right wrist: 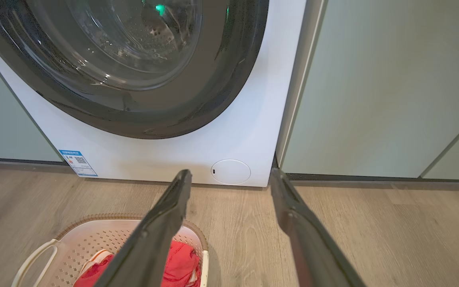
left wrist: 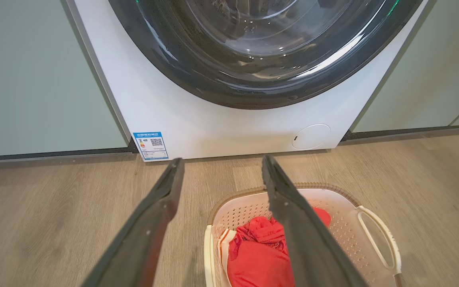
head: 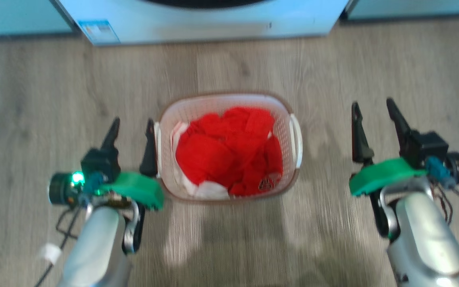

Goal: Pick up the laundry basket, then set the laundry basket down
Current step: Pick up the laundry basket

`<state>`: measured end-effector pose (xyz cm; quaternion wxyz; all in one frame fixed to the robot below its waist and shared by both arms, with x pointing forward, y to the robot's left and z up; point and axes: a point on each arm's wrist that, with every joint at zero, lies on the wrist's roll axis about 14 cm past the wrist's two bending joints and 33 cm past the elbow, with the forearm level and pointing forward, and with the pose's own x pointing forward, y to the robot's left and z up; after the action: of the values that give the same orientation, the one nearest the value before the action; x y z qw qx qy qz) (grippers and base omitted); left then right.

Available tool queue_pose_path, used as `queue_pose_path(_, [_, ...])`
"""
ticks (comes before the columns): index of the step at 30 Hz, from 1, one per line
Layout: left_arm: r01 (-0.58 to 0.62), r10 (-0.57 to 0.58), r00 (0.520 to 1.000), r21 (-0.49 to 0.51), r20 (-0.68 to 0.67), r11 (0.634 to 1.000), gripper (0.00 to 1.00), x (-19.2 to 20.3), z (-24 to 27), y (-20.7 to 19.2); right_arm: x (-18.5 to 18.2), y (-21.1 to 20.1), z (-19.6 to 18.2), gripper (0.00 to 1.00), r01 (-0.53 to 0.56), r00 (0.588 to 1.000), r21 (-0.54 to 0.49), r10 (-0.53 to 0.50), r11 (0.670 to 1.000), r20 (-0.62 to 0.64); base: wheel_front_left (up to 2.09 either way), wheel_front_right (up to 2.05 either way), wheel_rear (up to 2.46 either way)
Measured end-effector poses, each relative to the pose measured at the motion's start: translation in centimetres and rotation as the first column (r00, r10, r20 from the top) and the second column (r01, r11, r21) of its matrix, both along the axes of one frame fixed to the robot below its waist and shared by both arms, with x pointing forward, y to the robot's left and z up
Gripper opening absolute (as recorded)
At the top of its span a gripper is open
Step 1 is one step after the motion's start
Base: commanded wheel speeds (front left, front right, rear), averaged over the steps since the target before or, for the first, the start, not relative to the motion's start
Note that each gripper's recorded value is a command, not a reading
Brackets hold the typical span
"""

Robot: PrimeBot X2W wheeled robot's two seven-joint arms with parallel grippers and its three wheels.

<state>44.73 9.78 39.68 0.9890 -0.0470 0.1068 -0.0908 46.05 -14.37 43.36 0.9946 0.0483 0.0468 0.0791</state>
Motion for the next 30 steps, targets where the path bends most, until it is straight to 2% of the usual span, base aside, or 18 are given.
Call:
queue_pose_path(6, [0.0, 0.0, 0.995, -0.002, -0.105, 1.0, 1.0, 2.6, -4.9, -0.2, 2.4, 0.0, -5.6, 1.0, 0.002, 0.992, 0.007, -0.001, 1.0, -0.127, 0.0, 0.0, 0.0])
queue_pose_path(7, [-0.005, 0.004, 0.99, -0.009, -0.142, 1.0, 1.0, 3.2, -6.6, -0.2, 2.8, 0.1, -7.6, 1.0, -0.001, 0.985, 0.004, 0.001, 1.0, -0.174, 0.0, 0.0, 0.0])
queue_pose_path(12, [-0.007, 0.006, 0.975, -0.005, -0.224, 1.0, 1.0, 4.1, -10.6, -0.2, 3.7, 0.4, -12.5, 1.0, -0.007, 0.96, 0.01, 0.009, 1.0, -0.28, 0.0, 0.0, 0.0])
queue_pose_path(20, [-0.005, 0.003, 0.936, -0.006, -0.352, 1.0, 1.0, 2.6, -15.3, -0.2, 3.4, 1.7, -17.6, 1.0, -0.04, 0.914, 0.027, 0.048, 0.999, -0.404, 0.0, 0.0, 0.0])
queue_pose_path(26, [0.003, -0.006, 0.899, -0.008, -0.439, 1.0, 1.0, 0.7, -18.0, -0.3, 2.7, 2.5, -20.1, 1.0, -0.054, 0.881, 0.044, 0.068, 0.998, -0.468, 0.0, 0.0, 0.0])
queue_pose_path(30, [-0.006, 0.002, 0.884, -0.008, -0.468, 1.0, 1.0, 1.0, -19.5, -0.1, 3.1, 2.7, -21.5, 1.0, -0.067, 0.869, 0.041, 0.079, 0.997, -0.489, 0.0, 0.0, 0.0])
